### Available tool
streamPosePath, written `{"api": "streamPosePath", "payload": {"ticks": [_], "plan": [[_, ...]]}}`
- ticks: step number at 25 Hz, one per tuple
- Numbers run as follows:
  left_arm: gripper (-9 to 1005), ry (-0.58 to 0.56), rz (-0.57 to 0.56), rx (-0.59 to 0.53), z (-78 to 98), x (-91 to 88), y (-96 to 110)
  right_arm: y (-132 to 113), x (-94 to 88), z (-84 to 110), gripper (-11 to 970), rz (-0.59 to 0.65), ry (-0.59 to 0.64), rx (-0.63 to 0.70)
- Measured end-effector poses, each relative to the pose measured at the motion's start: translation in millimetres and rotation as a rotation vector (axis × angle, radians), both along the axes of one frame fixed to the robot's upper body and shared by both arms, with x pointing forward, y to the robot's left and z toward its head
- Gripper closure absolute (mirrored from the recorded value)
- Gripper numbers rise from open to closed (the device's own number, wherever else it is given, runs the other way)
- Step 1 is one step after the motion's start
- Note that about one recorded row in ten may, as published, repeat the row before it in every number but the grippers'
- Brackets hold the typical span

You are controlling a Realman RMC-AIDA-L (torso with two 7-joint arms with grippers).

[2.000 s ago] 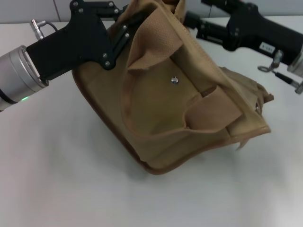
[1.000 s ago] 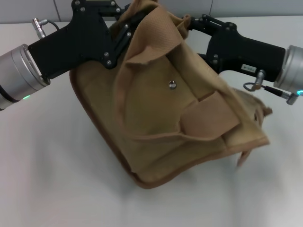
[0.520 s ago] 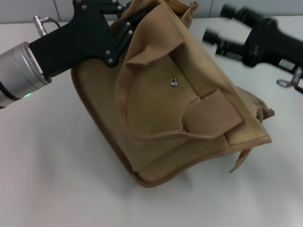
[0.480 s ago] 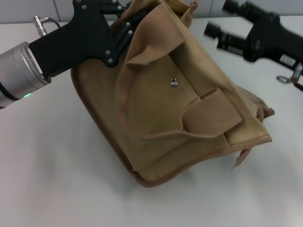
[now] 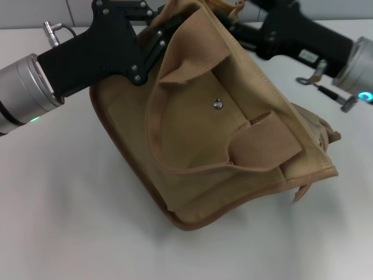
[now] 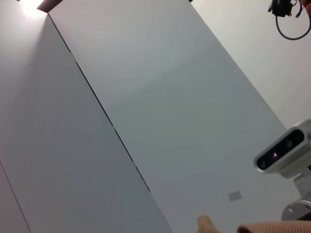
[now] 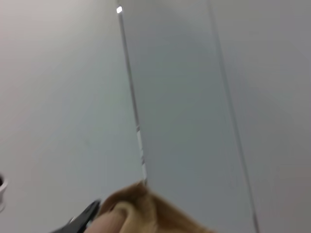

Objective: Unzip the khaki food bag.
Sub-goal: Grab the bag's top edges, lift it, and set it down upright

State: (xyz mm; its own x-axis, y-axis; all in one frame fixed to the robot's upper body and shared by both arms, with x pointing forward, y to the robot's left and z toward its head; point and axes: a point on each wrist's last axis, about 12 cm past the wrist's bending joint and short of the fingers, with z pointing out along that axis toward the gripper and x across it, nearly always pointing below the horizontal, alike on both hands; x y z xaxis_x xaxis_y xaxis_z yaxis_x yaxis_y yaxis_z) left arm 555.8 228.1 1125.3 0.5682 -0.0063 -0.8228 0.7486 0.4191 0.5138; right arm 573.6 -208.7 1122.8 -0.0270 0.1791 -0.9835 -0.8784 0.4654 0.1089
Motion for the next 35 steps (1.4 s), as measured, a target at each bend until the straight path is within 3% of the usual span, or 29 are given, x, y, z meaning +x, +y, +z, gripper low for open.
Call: {"api": "streamPosePath", "payload": {"ticks": [8, 12, 22, 35], "plan": [[912, -0.006, -0.004, 0.002, 1.6, 1.5, -1.6, 6.9, -3.9, -14.2, 119, 0.019, 0.024, -0.113], [912, -0.009, -0.007, 0.005, 2.8, 3.0, -3.2, -4.2, -18.5, -19.4, 119, 0.027, 0.014, -0.148], [912, -0.009, -0.006, 0.007, 3.2, 4.0, -3.4, -40.4, -45.0, -24.4, 116, -0.038, 0.003, -0.075], [911, -0.014, -0.007, 0.008, 4.5, 5.1, -3.8, -47.5, -59.0, -27.9, 116, -0.017, 0.006, -0.043]]}}
